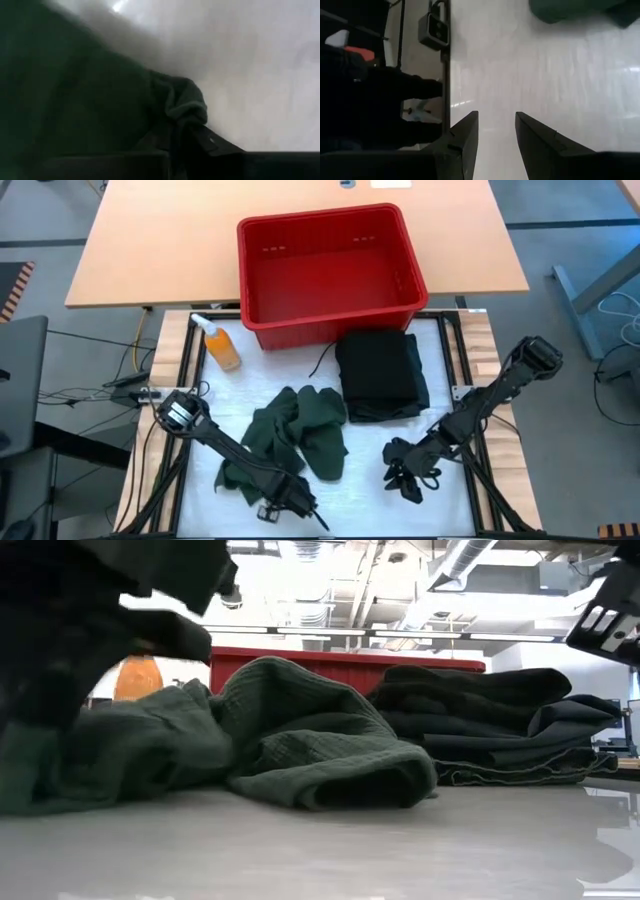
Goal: Fold Laundry from Bin
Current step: Fold the green polo shirt
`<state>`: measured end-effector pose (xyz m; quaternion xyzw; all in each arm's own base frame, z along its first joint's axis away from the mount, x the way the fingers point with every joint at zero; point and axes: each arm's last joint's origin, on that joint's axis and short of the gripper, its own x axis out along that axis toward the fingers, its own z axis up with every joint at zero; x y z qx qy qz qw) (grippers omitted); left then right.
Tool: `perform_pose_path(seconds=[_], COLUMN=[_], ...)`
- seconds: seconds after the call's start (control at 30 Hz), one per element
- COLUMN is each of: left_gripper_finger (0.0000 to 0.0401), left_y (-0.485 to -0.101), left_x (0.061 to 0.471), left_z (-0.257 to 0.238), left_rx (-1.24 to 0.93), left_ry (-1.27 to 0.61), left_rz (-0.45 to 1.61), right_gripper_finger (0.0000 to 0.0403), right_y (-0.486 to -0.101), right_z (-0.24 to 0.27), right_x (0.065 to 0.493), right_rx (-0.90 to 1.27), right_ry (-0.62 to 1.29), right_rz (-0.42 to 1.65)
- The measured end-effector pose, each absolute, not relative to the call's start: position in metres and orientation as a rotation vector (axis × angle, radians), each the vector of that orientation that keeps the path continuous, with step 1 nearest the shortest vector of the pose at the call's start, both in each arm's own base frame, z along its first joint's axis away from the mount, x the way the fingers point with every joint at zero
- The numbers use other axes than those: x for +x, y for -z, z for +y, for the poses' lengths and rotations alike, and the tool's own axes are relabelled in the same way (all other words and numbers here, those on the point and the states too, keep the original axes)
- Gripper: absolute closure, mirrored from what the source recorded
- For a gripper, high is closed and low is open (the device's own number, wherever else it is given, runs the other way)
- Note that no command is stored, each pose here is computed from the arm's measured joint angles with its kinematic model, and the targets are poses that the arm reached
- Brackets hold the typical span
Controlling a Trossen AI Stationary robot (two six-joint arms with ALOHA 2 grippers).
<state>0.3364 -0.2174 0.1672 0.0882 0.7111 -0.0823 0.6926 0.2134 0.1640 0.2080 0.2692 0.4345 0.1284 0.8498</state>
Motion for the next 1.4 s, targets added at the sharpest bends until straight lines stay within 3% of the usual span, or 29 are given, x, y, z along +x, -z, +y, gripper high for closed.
perform_pose_path(seconds=[0.17,0.3,0.53,0.73,1.0,1.2,1.4], left_gripper_finger=[0.0399,0.04,0.0401,0.0401,0.0401,0.0401,0.0401], left_y=[-0.204,-0.254,-0.349,-0.401,-0.423,-0.424,-0.422], left_x=[0.324,0.31,0.26,0.197,0.136,0.125,0.127], left_z=[-0.205,-0.188,-0.151,-0.12,-0.095,-0.092,-0.094], left_rx=[0.253,0.25,0.013,-0.208,-0.303,-0.331,-0.299], left_ry=[0.094,0.03,-0.006,-0.09,-0.197,-0.196,-0.191], left_rz=[1.532,1.416,1.173,1.048,0.99,0.975,0.98], right_gripper_finger=[0.0246,0.0246,0.0246,0.0246,0.0246,0.0246,0.0246], right_y=[-0.208,-0.21,-0.214,-0.212,-0.178,-0.143,-0.127], right_z=[0.159,0.159,0.154,0.143,0.132,0.105,0.107], right_x=[0.217,0.219,0.225,0.233,0.275,0.3,0.313], right_rx=[0.619,0.622,0.506,0.24,0.071,0.483,0.582], right_ry=[-0.233,-0.206,-0.082,-0.085,-0.058,0.195,0.211], right_rz=[0.913,0.865,0.697,0.651,0.591,0.626,0.539])
